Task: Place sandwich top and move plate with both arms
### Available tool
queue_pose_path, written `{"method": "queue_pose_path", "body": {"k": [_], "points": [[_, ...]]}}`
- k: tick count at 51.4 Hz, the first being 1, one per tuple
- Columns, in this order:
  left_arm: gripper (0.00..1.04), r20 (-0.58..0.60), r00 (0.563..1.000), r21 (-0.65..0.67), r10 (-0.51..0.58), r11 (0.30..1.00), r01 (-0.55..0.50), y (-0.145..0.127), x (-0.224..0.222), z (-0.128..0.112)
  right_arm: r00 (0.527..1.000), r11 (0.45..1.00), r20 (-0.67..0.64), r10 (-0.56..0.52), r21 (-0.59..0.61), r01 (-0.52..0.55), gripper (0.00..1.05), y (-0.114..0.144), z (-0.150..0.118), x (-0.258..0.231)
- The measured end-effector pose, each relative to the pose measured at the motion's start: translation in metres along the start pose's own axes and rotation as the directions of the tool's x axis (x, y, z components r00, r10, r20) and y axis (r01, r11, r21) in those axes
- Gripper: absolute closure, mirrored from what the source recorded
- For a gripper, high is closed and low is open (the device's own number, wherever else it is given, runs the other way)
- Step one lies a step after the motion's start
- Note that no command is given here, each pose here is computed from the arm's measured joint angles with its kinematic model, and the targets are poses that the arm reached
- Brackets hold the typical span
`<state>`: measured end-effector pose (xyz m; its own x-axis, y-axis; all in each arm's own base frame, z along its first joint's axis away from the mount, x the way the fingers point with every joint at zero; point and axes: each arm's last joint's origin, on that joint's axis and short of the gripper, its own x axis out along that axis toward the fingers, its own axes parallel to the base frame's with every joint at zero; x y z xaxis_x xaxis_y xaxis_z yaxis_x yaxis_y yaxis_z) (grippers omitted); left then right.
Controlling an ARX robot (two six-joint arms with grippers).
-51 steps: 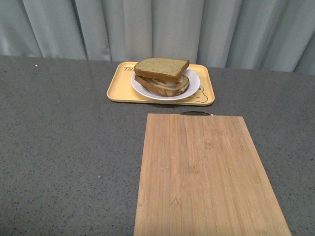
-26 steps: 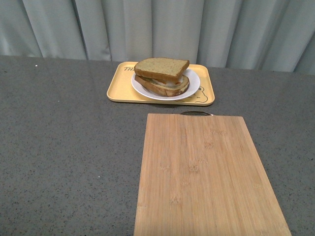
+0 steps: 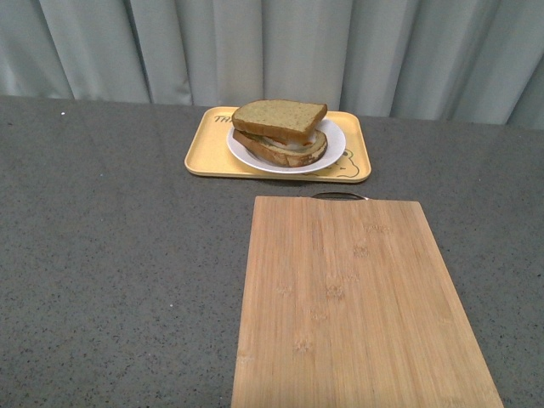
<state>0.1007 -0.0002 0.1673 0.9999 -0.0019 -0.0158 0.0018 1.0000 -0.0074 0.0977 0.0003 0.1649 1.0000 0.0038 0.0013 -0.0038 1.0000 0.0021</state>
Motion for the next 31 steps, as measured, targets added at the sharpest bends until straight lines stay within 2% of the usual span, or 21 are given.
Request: {"method": "queue_pose_path", "body": {"k": [12, 17, 23, 31], "points": [[1.01, 0.029, 1.0, 0.0, 0.0, 1.0, 0.0, 0.0, -0.0037, 0.0018, 1.0, 1.0, 0.0, 0.0, 0.0, 0.0, 0.09, 0.0, 0.0, 0.0], [0.78, 0.031, 1.0, 0.0, 0.0, 1.0, 0.0, 0.0, -0.0038, 0.0019, 1.0, 1.0, 0.0, 0.0, 0.0, 0.0, 0.09, 0.0, 0.0, 0.0], [0.58, 0.031, 1.0, 0.0, 0.0, 1.0, 0.0, 0.0, -0.0038, 0.0019, 1.0, 1.0, 0.0, 0.0, 0.0, 0.0, 0.09, 0.0, 0.0, 0.0], [0.21, 0.031, 1.0, 0.0, 0.0, 1.0, 0.0, 0.0, -0.0038, 0.0019, 1.0, 1.0, 0.0, 0.0, 0.0, 0.0, 0.09, 0.0, 0.0, 0.0]]}}
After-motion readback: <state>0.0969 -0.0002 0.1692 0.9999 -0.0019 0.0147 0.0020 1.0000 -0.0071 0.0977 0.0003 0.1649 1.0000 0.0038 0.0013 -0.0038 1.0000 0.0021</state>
